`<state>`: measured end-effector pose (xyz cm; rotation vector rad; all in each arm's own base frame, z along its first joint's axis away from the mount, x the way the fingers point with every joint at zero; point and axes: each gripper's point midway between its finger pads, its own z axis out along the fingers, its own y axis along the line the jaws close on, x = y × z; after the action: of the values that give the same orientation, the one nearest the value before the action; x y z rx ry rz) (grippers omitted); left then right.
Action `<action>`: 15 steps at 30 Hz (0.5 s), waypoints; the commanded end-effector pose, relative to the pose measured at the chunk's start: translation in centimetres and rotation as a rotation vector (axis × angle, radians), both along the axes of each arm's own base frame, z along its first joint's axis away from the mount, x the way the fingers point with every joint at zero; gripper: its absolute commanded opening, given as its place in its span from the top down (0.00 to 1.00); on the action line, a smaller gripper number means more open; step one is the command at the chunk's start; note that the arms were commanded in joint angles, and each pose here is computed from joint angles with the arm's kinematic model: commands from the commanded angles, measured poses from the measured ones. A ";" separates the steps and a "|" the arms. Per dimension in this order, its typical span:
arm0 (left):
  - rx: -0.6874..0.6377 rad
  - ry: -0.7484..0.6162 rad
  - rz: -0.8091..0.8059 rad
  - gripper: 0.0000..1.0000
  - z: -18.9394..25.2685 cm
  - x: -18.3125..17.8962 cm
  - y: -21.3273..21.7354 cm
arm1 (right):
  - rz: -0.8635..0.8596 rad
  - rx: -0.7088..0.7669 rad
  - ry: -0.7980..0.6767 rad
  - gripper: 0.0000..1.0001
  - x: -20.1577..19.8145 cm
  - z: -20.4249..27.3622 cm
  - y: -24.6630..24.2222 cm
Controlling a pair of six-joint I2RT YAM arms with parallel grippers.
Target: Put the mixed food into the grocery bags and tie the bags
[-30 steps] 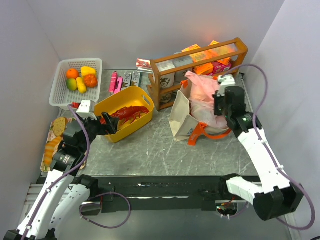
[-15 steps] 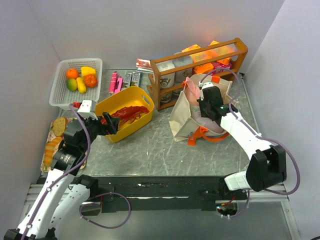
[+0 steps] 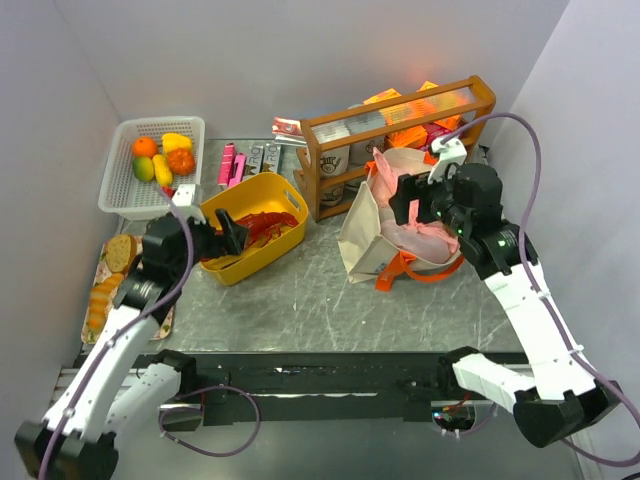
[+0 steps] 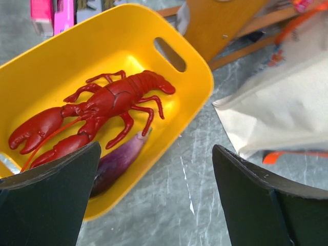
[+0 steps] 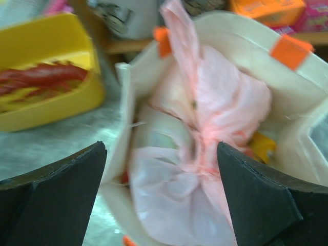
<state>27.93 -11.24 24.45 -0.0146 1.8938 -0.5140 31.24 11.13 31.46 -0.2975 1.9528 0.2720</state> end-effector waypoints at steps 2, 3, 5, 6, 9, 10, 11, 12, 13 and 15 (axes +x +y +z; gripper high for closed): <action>-0.140 -0.051 0.032 0.04 3.9 3.1 1.0 | 0.057 0.190 0.026 0.04 0.6 1.9 0.8; -0.155 -0.072 0.043 0.04 5.0 3.3 1.6 | 0.017 0.214 0.024 0.04 0.6 2.2 -0.2; -0.198 -0.113 0.102 0.04 6.7 3.6 4.2 | -0.049 0.243 -0.004 0.04 0.6 2.9 -3.1; -0.215 -0.128 0.085 0.04 7.6 3.3 4.6 | -0.085 0.266 -0.028 0.03 -0.1 3.5 -4.2; -0.214 -0.147 0.134 0.04 9.0 2.8 6.6 | -0.178 0.284 -0.110 0.04 -1.6 4.7 -6.5; -0.186 -0.162 0.130 0.04 9.2 2.5 6.7 | -0.188 0.290 -0.128 0.04 -2.0 4.9 -6.6; -0.173 -0.192 0.133 0.04 10.0 1.8 6.8 | -0.200 0.292 -0.133 0.04 -2.4 4.3 -6.8; -0.150 -0.209 0.145 0.04 10.2 1.4 7.1 | -0.205 0.298 -0.215 0.04 -3.3 5.8 -7.0; -0.138 -0.222 0.152 0.04 10.4 1.0 7.2 | -0.215 0.300 -0.253 0.03 -3.8 6.1 -7.2; -0.108 -0.266 0.169 0.04 11.0 -0.4 7.5 | -0.241 0.294 -0.315 0.03 -4.8 5.6 -7.8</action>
<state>29.94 -3.40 32.29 -0.2612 1.6853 -0.5105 28.37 3.95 34.39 0.0661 1.7888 0.3563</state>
